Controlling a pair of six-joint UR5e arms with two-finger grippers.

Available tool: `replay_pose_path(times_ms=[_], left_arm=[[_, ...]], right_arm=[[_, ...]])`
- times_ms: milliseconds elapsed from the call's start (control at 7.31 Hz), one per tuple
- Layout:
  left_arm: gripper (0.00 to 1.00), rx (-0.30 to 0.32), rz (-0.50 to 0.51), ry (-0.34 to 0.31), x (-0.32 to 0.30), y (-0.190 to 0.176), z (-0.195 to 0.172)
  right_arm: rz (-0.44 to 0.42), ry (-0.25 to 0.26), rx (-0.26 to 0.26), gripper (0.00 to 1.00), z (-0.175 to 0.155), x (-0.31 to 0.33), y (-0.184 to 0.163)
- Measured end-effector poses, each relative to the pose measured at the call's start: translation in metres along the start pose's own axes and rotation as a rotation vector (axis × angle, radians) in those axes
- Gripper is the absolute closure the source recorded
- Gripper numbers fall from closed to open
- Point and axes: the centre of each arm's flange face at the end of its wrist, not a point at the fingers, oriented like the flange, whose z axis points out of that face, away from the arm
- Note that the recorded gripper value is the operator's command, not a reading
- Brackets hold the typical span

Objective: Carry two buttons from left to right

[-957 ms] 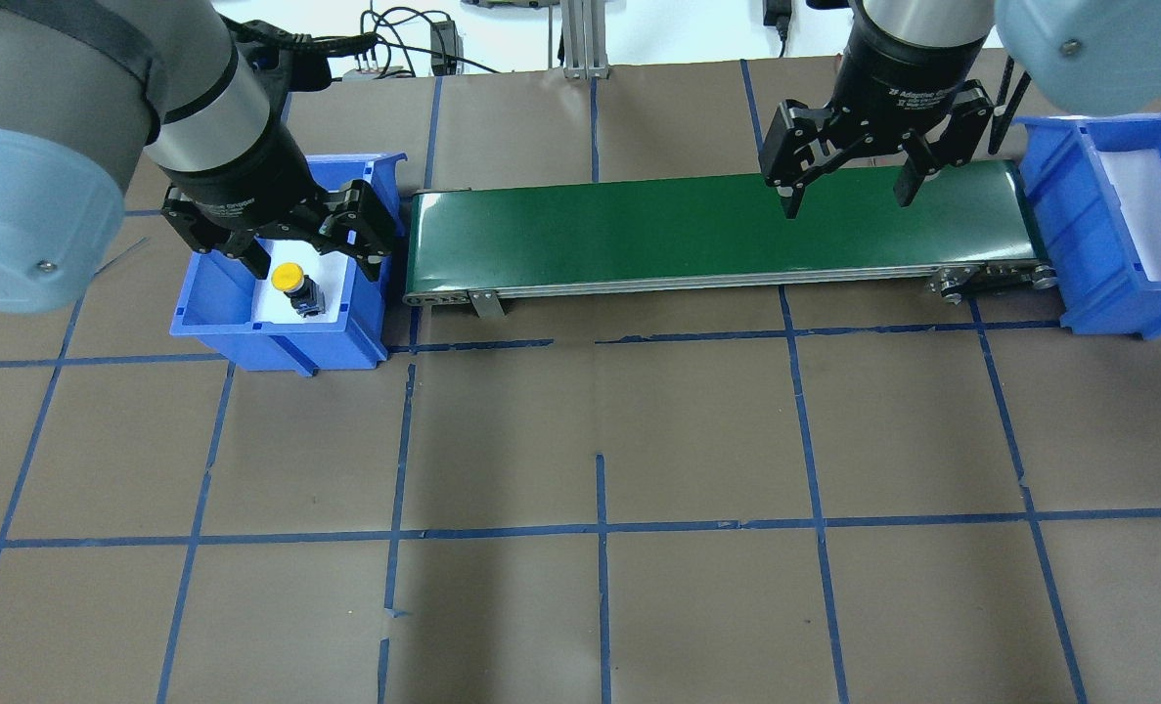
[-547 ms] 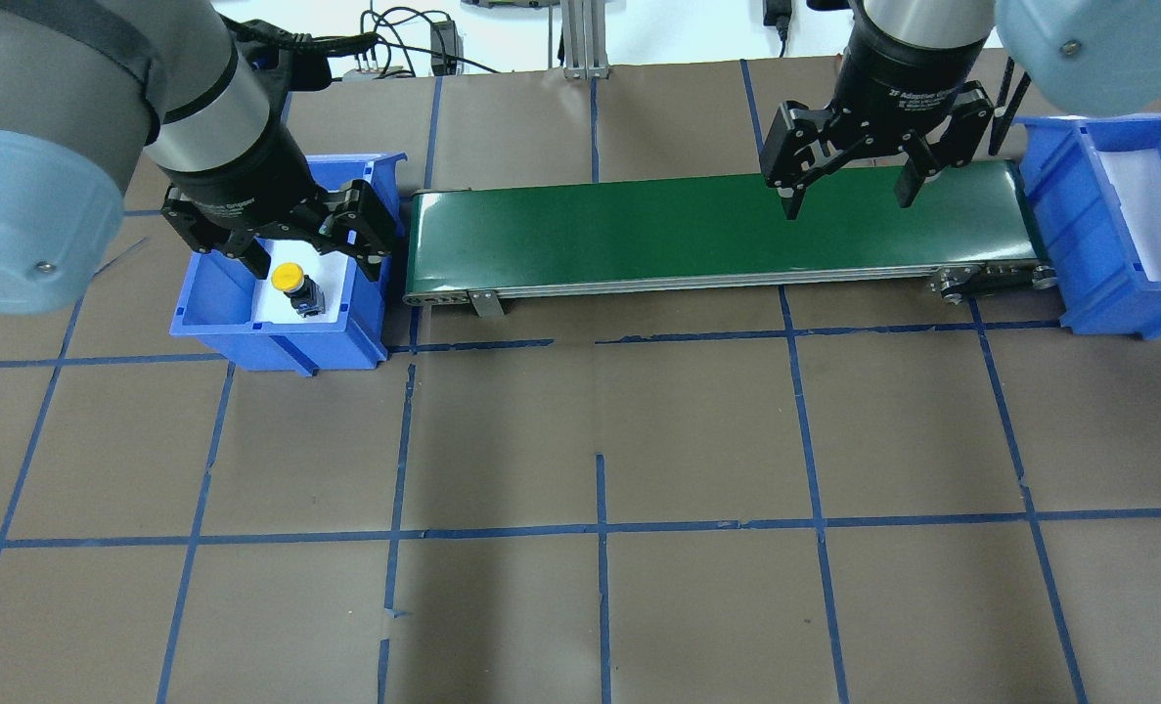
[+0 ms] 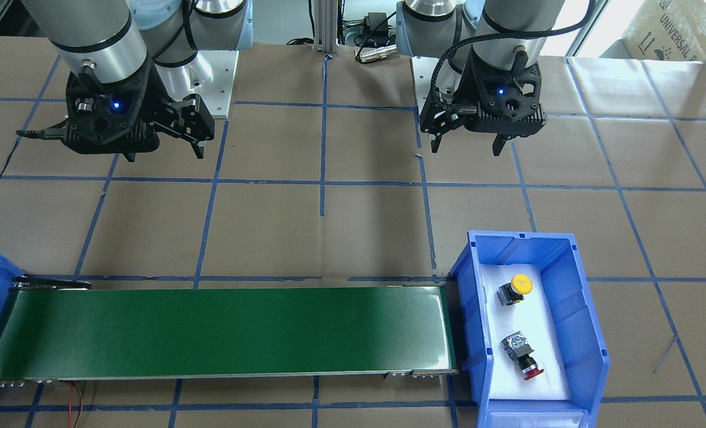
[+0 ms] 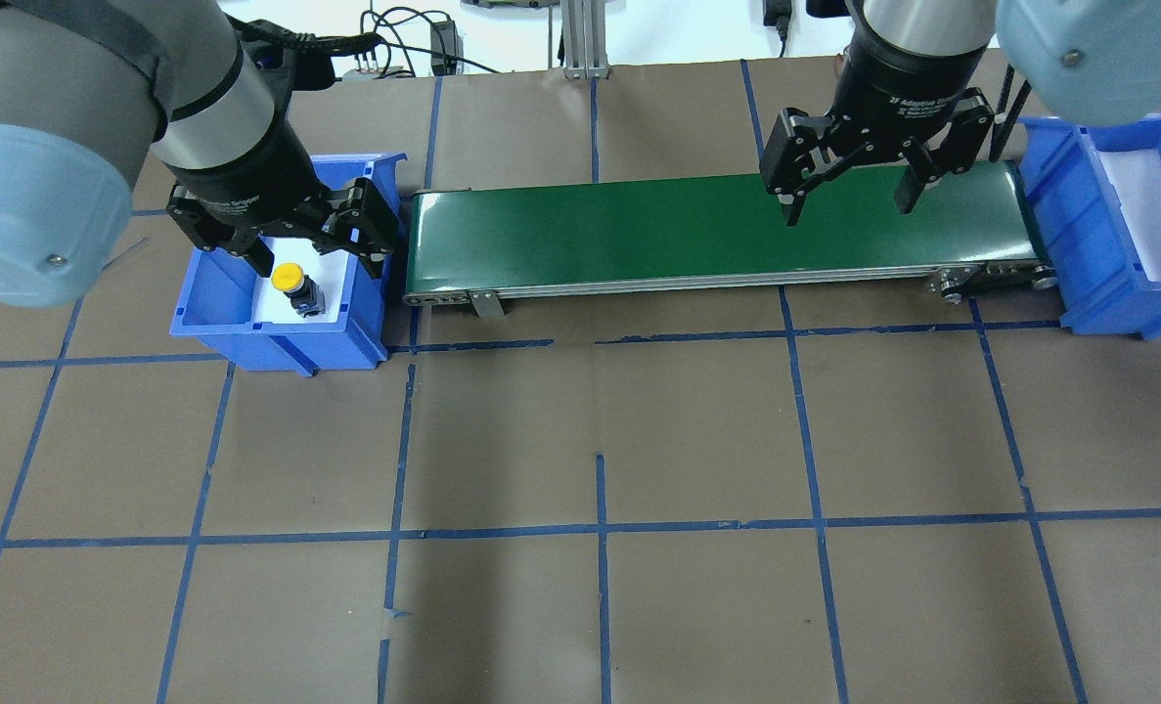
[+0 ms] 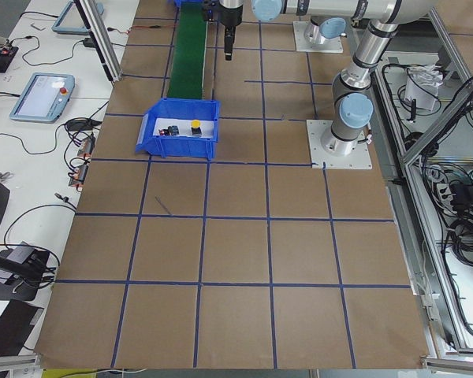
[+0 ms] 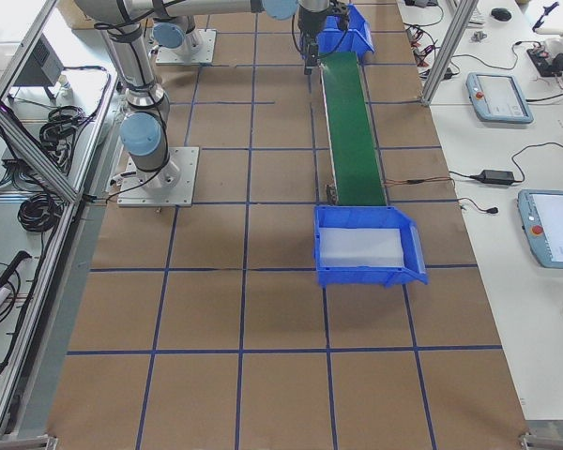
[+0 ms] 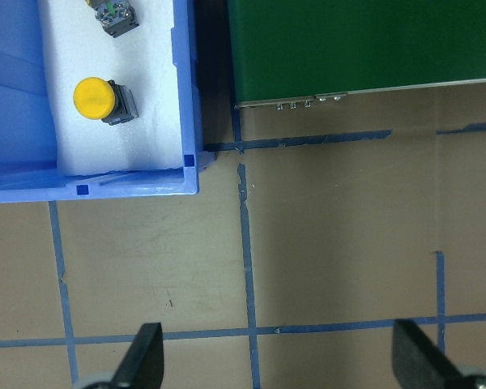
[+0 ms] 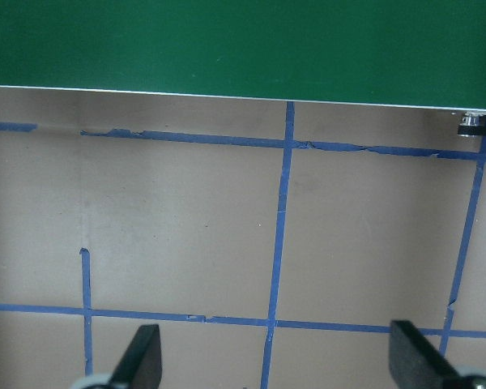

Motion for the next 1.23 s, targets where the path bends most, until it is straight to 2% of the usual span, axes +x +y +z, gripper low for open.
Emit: replay_pose_path(times_ms=[274,547,957,1231], left_arm=[[0.00,0.008,-0.012,0.002,-0.011,-0.008,-0.003],[0.00,-0.027,0.018,0.004,-0.046,-0.039,0.019],[0.02,-0.136,0.045,0.024,-0.126,-0.106,0.108],[0.04,-0.130,0.026,0.025,-0.155,-0.134,0.170]], right_arm=[[0.004,-0.002,-0.001,0.00,0.000,0.001,0.001],[0.004,-0.007,-0.002,0.00,0.000,0.000,0.001],[0.003,-0.010,-0.001,0.00,0.000,-0.001,0.002],[0.003,-0.011,0.000,0.00,-0.001,-0.001,0.002]])
